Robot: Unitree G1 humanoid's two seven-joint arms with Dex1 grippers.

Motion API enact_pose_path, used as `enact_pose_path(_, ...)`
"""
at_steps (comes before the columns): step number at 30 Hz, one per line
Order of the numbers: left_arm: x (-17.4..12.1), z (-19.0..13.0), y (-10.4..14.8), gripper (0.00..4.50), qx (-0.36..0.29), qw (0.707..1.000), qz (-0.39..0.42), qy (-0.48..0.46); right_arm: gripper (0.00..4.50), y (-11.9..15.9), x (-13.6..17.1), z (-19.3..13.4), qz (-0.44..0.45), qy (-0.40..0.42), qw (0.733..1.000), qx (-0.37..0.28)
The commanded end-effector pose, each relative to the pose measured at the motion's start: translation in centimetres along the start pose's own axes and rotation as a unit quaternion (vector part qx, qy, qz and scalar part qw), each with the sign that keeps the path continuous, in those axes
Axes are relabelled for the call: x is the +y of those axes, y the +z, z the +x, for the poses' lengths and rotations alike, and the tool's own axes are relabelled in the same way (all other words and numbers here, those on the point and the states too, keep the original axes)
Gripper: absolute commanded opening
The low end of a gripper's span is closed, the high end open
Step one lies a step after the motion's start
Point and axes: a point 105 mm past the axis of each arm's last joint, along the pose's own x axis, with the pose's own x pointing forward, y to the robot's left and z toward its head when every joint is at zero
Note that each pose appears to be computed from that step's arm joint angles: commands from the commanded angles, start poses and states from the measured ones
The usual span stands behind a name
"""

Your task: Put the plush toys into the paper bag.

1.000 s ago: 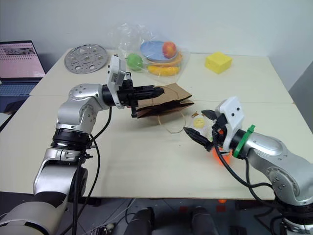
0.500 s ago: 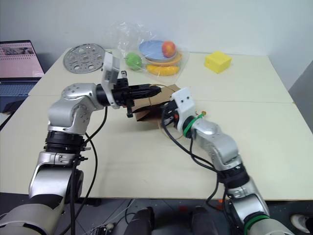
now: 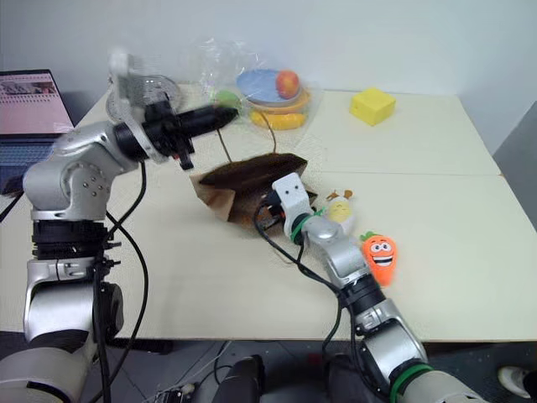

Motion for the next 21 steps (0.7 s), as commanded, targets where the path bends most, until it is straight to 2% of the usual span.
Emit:
enact_pose_path(1,1.4,-0.9,3.1,0.0,-0.054,0.997,0.037,0.048,0.02,-0.3,0.8,-0.2,-0.013,0.014,1.0,0.006)
enact_pose_path(7,1.7,-1.5,4.8,0.0,-0.081,0.995,0.026,0.056,0.02,-2.6,0.0,-0.3,0.0,-0.015,0.999,0.051)
enact_pose_path(13,2.0,-1.9,6.7,0.0,-0.11,0.991,0.043,0.057,0.02,-3.5,-1.1,-0.4,-0.014,-0.053,0.996,0.077)
enact_pose_path(17,1.7,-1.8,6.9,0.0,-0.117,0.991,0.045,0.044,0.02,-3.6,-1.4,-0.5,-0.009,-0.066,0.994,0.082)
enact_pose_path(19,2.3,-2.2,7.6,0.0,-0.139,0.987,0.049,0.058,0.02,-3.6,-1.8,-0.6,0.009,-0.083,0.993,0.083)
enact_pose_path(21,2.8,-2.4,7.5,0.0,-0.135,0.987,0.053,0.065,0.02,-3.5,-2.0,-0.6,0.018,-0.089,0.993,0.081)
